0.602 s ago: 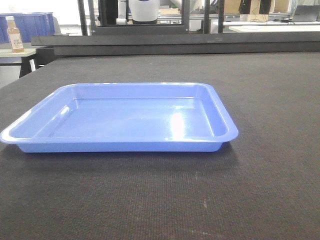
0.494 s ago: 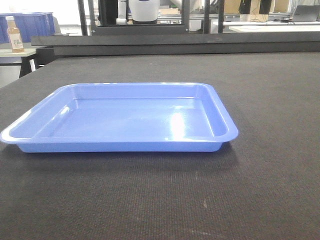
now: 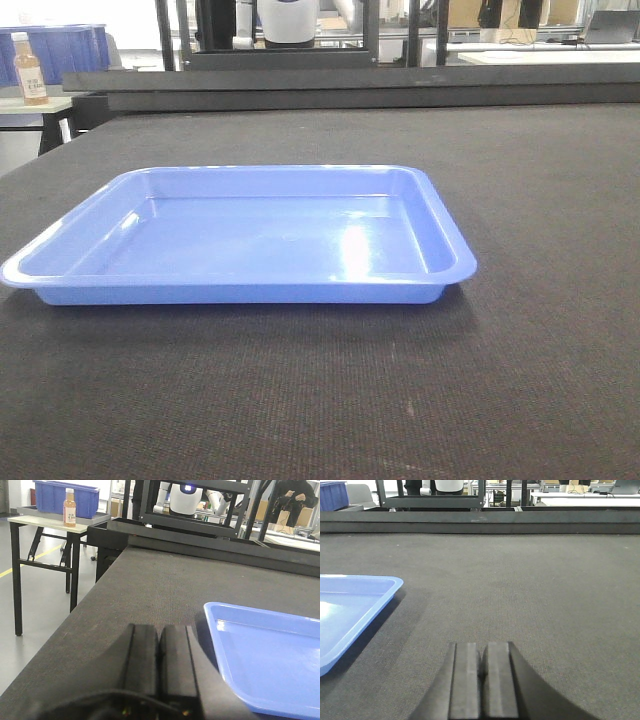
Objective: Grab blue tray and place on right shelf
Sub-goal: 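Lower both grippers toward the opposite rims of the light blue tray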
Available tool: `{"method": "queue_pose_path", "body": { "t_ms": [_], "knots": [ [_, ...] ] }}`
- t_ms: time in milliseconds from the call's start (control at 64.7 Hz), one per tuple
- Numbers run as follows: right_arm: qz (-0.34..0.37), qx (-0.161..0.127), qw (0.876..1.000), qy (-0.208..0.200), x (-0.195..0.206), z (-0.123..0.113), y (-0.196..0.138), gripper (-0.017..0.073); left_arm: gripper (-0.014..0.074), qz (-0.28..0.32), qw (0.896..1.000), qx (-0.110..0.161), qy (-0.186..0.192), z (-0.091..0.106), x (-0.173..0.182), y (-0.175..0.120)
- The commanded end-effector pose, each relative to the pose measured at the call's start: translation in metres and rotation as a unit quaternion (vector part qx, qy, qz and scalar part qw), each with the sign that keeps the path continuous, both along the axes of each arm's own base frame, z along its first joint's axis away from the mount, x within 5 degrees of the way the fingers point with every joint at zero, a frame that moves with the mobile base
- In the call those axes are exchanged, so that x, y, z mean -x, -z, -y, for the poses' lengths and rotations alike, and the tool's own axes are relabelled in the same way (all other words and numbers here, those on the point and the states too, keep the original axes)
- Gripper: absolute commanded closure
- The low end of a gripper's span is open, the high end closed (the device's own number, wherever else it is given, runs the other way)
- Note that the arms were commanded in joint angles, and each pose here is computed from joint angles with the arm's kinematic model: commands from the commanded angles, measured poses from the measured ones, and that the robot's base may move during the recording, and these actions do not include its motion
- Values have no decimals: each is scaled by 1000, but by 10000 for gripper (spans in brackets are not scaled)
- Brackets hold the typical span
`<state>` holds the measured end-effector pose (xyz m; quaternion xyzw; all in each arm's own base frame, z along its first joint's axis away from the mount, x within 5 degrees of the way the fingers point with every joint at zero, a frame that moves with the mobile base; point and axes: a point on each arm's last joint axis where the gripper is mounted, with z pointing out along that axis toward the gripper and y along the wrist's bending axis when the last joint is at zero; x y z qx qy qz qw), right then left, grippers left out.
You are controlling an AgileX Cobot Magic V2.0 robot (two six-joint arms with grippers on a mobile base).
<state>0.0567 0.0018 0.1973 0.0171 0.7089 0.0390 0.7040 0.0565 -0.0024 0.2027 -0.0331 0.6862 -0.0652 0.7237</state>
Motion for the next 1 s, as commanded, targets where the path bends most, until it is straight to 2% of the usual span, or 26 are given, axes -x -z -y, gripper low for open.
{"method": "queue_pose_path", "body": {
  "t_ms": [0,201,324,386,448,494,618,695,803,911,989],
  "knots": [
    [68,2,998,0,3,0,-17,503,643,44,999,4,-3,-1,1,0],
    [92,2,996,1,4,0,-21,503,643,48,999,4,-3,-1,1,-1],
    [145,-1,989,1,8,0,-40,503,643,106,994,7,-6,-1,3,-14],
    [166,-1,986,1,14,1,-60,503,643,144,989,8,-6,-1,7,-31],
    [177,-2,984,1,21,1,-82,503,642,147,989,7,-5,-1,12,-52],
    [184,-2,983,1,28,1,-104,503,642,132,991,-3,-4,-1,16,-71],
    [150,-1,989,-1,33,1,-146,493,605,64,997,-36,-7,-2,27,-126],
    [134,0,991,-1,27,1,-162,394,519,26,999,-43,-7,-2,24,-147],
    [76,2,997,-2,2,0,-169,134,351,-30,999,-32,2,0,12,-167],
    [28,3,1000,-9,-25,-2,-169,-77,246,-68,997,-20,10,2,-6,-175],
    [11,1,1000,-27,-39,-6,-175,-65,229,-93,995,-9,24,5,-19,-180]
  ]
}}
